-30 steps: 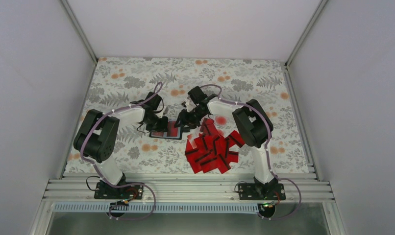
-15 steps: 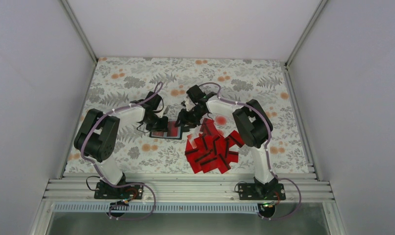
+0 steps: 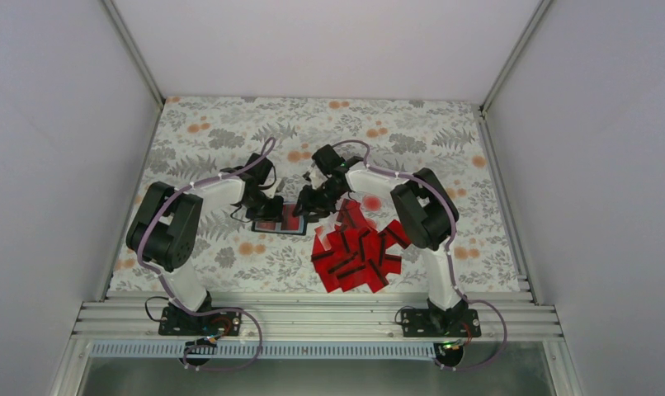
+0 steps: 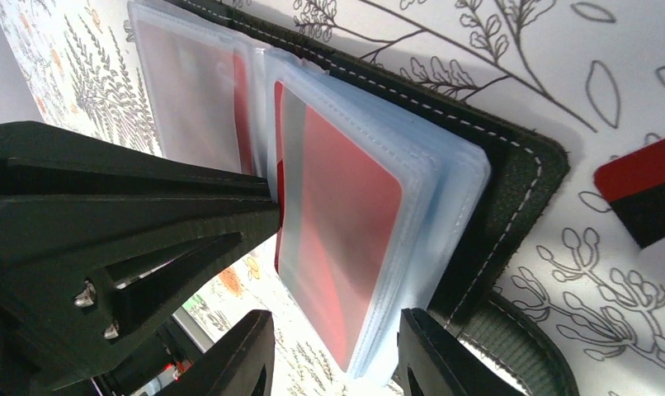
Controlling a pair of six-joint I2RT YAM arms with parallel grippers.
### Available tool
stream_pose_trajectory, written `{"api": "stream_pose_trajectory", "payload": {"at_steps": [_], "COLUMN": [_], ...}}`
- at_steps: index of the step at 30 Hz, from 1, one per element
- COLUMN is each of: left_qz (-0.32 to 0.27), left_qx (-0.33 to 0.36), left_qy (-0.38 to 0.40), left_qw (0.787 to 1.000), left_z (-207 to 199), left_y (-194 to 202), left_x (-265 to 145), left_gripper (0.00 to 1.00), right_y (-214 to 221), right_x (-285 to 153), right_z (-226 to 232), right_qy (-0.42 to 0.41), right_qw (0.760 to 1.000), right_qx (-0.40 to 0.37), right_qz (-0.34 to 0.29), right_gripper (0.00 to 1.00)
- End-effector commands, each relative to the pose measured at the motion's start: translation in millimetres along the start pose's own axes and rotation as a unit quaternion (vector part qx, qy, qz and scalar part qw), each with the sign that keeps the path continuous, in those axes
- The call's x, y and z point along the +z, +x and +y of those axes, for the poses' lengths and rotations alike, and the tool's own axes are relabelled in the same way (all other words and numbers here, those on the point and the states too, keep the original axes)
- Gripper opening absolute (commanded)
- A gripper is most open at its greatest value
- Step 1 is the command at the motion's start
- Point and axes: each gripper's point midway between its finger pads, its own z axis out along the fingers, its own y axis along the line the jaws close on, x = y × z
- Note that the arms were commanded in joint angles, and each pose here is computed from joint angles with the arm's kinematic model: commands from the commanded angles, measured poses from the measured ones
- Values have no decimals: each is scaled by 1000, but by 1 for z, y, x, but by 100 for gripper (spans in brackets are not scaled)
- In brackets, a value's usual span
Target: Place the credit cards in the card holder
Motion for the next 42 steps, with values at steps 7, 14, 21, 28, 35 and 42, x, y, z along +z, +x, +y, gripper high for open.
{"api": "stream_pose_trajectory", "payload": {"at_steps": [7,14,21,28,35,42], "left_qz": [25,24,22,20,13,-7], "left_qx": [10,12,12,13,14,16], "left_qy": [16,18,19,19,21,17], "left_qw": [1000,999,1000,1000,1000,1000], "left_z": [-4,-4,-5,-6,-9,-15], "left_y": [9,10,9,8,5,-7], "left_x": [16,16,15,14,9,-9], "left_gripper": [8,8,8,8,8,8], "right_y": [-3,-1,-1,-2,-4,-2], "right_x": [-2,6,12,13,7,8], "right_z": [23,16,12,20,32,37], "right_qy": [-20,-13,-14,-23,-26,-24], "right_qw": [999,1000,1000,1000,999,999], "right_qx": [-25,-20,-16,-19,-29,-35], "right_qz": [-6,-2,2,1,-3,-2], "right_gripper": [38,38,38,38,38,38]}}
